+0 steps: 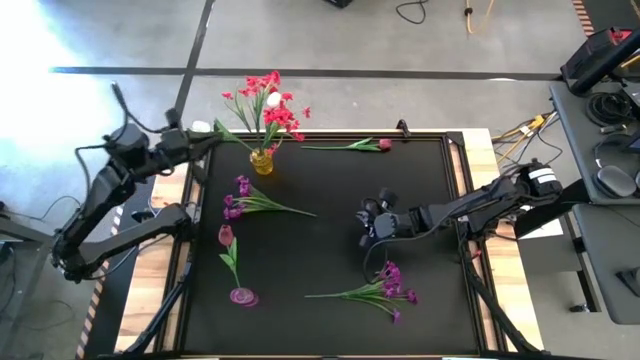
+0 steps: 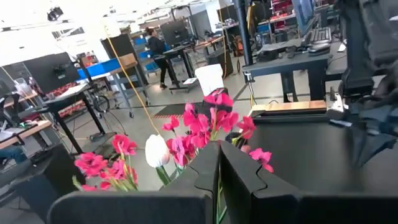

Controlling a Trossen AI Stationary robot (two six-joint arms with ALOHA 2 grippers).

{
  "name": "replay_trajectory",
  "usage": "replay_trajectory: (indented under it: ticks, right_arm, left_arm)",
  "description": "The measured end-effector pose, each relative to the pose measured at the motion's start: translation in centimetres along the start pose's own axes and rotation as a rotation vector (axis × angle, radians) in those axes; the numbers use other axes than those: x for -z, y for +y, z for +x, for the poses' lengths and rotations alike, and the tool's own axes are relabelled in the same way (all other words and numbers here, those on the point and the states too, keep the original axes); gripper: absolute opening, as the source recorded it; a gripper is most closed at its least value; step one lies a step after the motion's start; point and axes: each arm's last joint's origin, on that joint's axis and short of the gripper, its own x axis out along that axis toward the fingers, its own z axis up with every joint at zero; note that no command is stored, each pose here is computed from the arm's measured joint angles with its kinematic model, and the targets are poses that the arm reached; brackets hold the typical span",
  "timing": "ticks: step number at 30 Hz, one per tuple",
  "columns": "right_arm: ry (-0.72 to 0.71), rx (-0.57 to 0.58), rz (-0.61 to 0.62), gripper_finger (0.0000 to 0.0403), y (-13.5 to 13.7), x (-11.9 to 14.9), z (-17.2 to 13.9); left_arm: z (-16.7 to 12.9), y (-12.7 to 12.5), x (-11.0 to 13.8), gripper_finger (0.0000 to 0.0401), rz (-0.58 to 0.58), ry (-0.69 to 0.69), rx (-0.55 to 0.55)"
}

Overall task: Sort flowers into vase by color
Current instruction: Put the top violet flowers into the violet vase

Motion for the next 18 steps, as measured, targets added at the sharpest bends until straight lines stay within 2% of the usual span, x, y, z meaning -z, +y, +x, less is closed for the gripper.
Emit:
replay_trajectory:
  ticks: [9,14,18]
  right_arm:
    - [-0.122,-0.013,-0.015,0.0027,-0.6,0.1,0.2]
    - [-0.124,-0.011,-0.022,0.0027,-0.7,0.3,0.2]
    - [-0.14,-0.011,-0.021,0.0027,-0.7,0.1,0.2]
  left_arm:
    - [-6.8,-0.8,-4.1,0.0,0.007,-0.042,0.067]
    - [-9.0,-1.4,-4.1,0.0,-0.003,-0.041,0.094]
    - [-9.3,-1.9,-3.3,0.0,-0.016,-0.05,0.121]
